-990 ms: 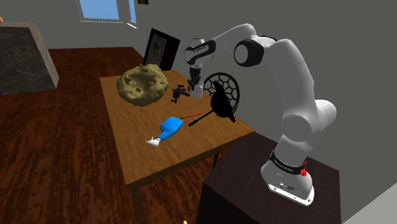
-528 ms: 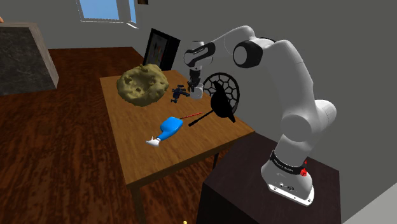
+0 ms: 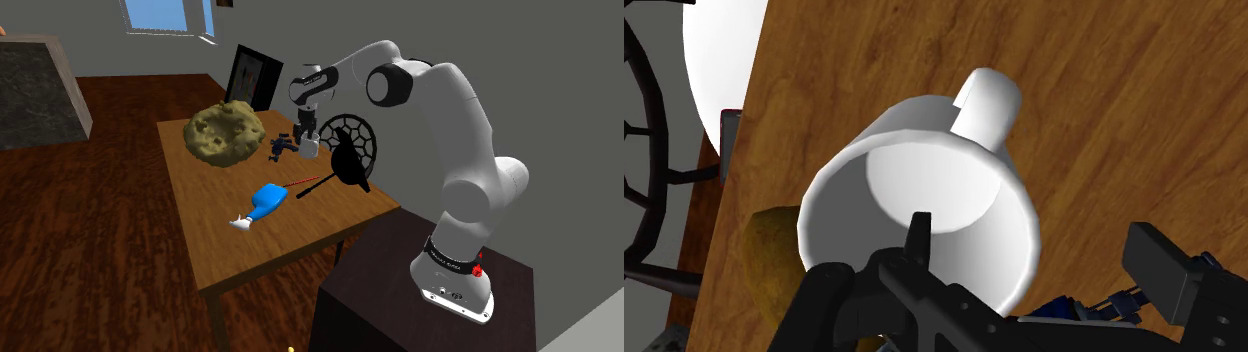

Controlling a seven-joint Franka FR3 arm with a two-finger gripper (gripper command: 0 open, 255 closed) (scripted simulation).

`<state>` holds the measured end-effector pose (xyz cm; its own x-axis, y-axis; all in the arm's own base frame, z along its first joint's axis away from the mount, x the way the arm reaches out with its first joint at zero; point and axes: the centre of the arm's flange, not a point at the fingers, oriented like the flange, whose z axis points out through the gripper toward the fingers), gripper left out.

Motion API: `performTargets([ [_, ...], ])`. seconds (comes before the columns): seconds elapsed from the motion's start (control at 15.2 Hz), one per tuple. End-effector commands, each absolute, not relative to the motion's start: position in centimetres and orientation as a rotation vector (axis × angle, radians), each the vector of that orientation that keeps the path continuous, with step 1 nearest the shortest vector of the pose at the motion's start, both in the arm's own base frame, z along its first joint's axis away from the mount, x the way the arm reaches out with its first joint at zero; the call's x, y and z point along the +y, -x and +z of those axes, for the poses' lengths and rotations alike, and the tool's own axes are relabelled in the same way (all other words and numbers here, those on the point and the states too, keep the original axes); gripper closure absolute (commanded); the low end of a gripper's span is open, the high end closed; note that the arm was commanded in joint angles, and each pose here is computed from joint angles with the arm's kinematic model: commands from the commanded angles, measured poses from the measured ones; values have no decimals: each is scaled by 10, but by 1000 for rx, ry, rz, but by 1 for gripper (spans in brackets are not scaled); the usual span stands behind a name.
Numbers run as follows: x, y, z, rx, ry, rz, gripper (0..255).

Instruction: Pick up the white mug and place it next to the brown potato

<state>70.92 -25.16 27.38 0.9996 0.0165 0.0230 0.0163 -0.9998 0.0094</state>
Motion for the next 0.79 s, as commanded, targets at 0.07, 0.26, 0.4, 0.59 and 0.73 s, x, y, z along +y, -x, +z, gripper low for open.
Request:
performTargets([
  [0.07,-252,-709,287,26,-3132,36,0],
  [0.26,-251,-708,324,26,-3132,36,0],
  [0.4,-251,-708,324,26,-3132,36,0],
  [0.59,-251,-708,324,26,-3132,36,0],
  [0.73,-251,-708,324,26,-3132,36,0],
])
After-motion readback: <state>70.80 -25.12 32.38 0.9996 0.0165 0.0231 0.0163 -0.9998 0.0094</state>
